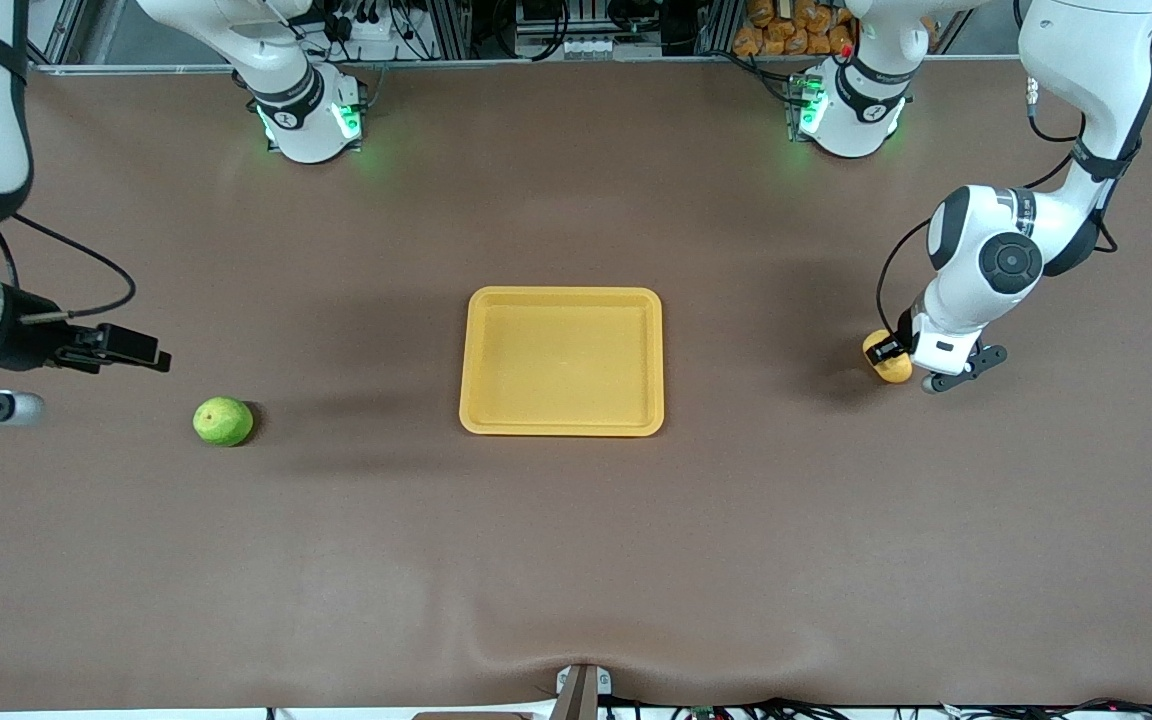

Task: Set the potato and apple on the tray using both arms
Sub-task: 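Hold the potato with the left gripper while the right gripper reaches the apple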

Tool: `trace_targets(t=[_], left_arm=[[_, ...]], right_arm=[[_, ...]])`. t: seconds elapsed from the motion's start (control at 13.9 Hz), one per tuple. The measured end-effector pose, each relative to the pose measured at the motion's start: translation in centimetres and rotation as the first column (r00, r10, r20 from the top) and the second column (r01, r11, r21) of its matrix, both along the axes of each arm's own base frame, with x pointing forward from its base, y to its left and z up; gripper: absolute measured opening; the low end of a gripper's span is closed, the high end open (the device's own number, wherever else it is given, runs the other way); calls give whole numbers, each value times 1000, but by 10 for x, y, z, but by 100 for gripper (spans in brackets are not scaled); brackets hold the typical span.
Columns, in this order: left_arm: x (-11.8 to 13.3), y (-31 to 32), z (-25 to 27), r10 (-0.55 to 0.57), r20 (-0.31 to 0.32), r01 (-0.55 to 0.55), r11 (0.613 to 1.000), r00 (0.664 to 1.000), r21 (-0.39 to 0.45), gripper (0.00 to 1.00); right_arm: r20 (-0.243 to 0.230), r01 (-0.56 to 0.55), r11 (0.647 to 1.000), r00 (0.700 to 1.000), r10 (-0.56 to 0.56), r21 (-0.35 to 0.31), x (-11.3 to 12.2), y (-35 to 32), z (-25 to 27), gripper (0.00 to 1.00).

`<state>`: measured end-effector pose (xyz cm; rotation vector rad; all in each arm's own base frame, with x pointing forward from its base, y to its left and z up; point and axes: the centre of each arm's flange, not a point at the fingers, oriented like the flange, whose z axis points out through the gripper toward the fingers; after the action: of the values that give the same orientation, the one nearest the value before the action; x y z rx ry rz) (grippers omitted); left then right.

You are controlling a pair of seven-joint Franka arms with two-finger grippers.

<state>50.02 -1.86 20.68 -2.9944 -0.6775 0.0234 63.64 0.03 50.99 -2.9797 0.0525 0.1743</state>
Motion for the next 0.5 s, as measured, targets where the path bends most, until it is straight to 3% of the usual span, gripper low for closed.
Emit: trace_targets(t=[0.14, 0.5], left_arm=[[6, -5, 6, -10, -7, 10, 1000, 1000, 3, 51], [37, -49, 46, -78, -59, 79, 997, 995, 19, 51]], right_arm=[[-42, -29, 1000, 999, 28, -6, 10, 20, -35, 100], [-61, -106, 994, 993, 104, -38, 34, 78, -115, 100]])
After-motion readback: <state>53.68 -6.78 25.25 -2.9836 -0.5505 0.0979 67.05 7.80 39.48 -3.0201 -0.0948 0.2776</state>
